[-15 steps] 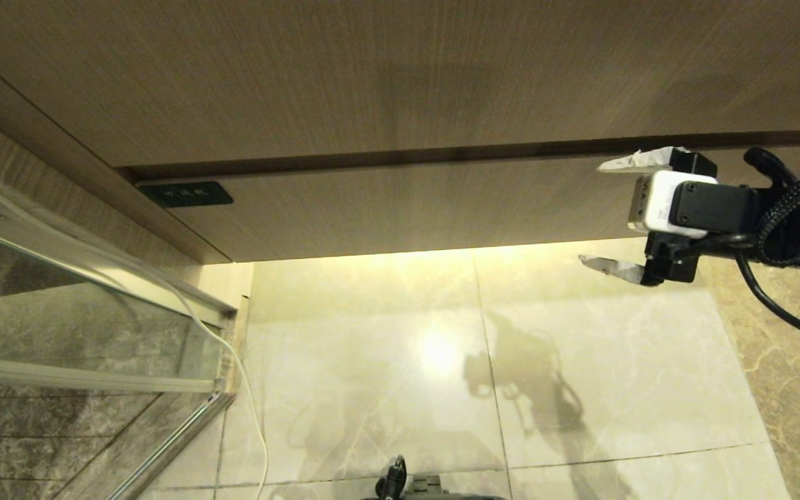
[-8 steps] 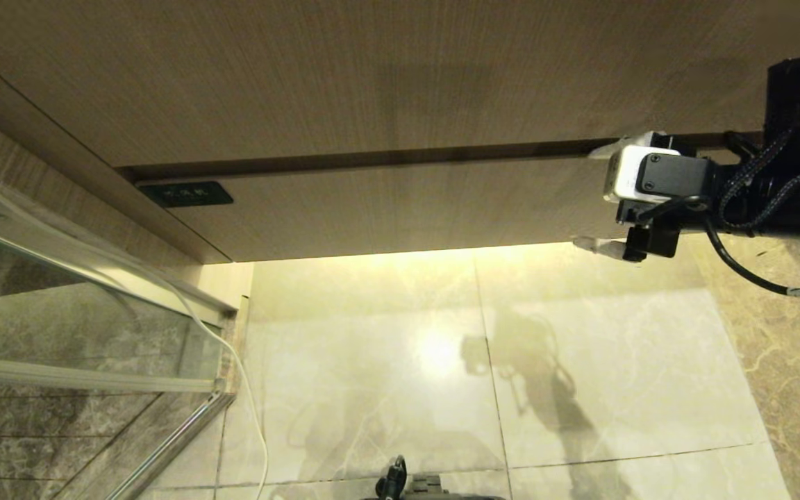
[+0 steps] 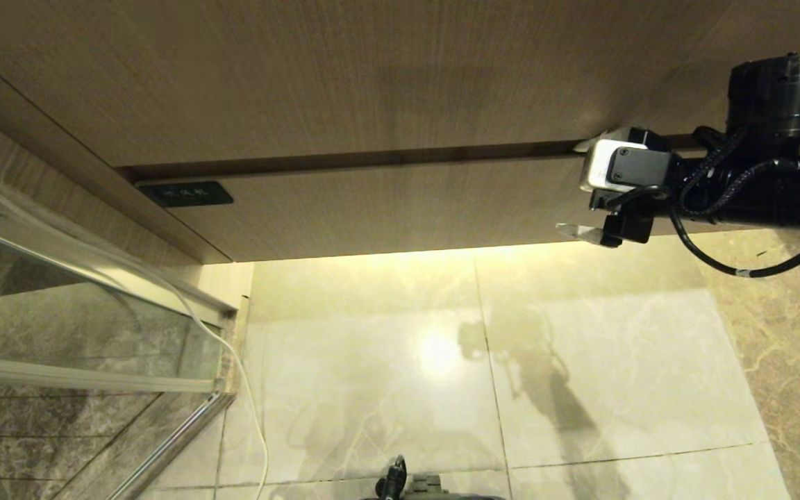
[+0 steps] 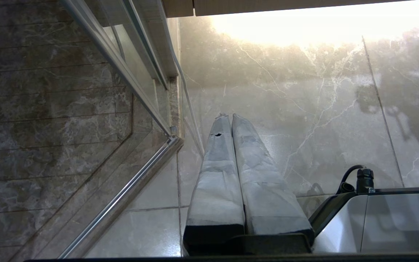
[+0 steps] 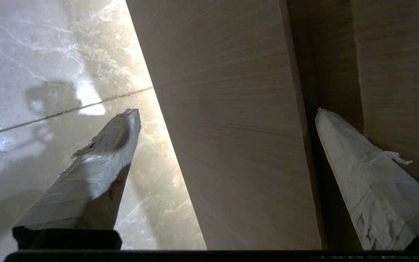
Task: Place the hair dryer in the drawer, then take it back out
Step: Pull open the drawer
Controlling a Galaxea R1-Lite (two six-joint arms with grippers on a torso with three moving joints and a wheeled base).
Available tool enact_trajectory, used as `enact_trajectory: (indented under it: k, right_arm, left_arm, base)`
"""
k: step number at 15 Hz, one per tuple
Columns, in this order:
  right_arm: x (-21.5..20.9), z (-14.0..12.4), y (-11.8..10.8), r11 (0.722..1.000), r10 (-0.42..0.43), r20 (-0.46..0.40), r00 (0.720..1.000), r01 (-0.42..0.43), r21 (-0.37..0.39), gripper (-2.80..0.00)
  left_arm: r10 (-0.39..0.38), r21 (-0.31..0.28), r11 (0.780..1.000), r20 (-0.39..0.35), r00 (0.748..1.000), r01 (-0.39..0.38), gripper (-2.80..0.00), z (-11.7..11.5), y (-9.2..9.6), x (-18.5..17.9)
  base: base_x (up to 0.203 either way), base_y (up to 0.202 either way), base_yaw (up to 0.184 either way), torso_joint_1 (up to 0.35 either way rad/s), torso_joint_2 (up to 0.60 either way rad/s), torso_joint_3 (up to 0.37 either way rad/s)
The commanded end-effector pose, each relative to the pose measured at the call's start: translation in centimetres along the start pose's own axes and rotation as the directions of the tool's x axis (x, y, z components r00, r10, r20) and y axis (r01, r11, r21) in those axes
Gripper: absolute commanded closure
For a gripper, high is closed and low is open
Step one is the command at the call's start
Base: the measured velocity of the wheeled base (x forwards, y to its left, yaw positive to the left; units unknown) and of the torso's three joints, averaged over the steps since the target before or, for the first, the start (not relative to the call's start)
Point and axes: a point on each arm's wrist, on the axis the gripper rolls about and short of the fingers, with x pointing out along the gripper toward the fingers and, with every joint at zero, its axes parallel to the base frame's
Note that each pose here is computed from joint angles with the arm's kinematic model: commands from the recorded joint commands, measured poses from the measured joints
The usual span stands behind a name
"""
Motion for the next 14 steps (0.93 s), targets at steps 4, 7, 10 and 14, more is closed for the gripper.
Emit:
enact_trajectory:
  k: [4,7,10,14]
  right_arm:
    - [1.8,-0.4,0.1,0.999,-0.046,0.017,0.999,0.046,-0.017,-2.80]
    - [2.7,-0.9,0.6,1.000,-0.029,0.004,1.000,0.029,-0.013,-2.80]
    - [3.0,-1.5,1.3,1.000,-0.009,-0.033,0.999,0.009,-0.004,-2.80]
    - [2.3,-2.0,2.3,0.995,0.094,-0.076,0.993,-0.092,0.032,-2.80]
  left_arm:
    - [0.000,-0.001,1.000,-0.001,1.000,0.000,0.00,0.0,0.0,0.0]
    - [0.000,-0.001,1.000,-0.001,1.000,0.000,0.00,0.0,0.0,0.0]
    - [0.000,-0.001,1.000,0.000,1.000,0.000,0.00,0.0,0.0,0.0]
    - [0.000,-0.001,1.000,-0.001,1.000,0.000,0.00,0.0,0.0,0.0]
  base:
    - [0.000,0.000,0.000,0.000,0.00,0.000]
    - [0.000,0.000,0.000,0.000,0.00,0.000]
    - [0.000,0.000,0.000,0.000,0.00,0.000]
    - [0.000,0.000,0.000,0.000,0.00,0.000]
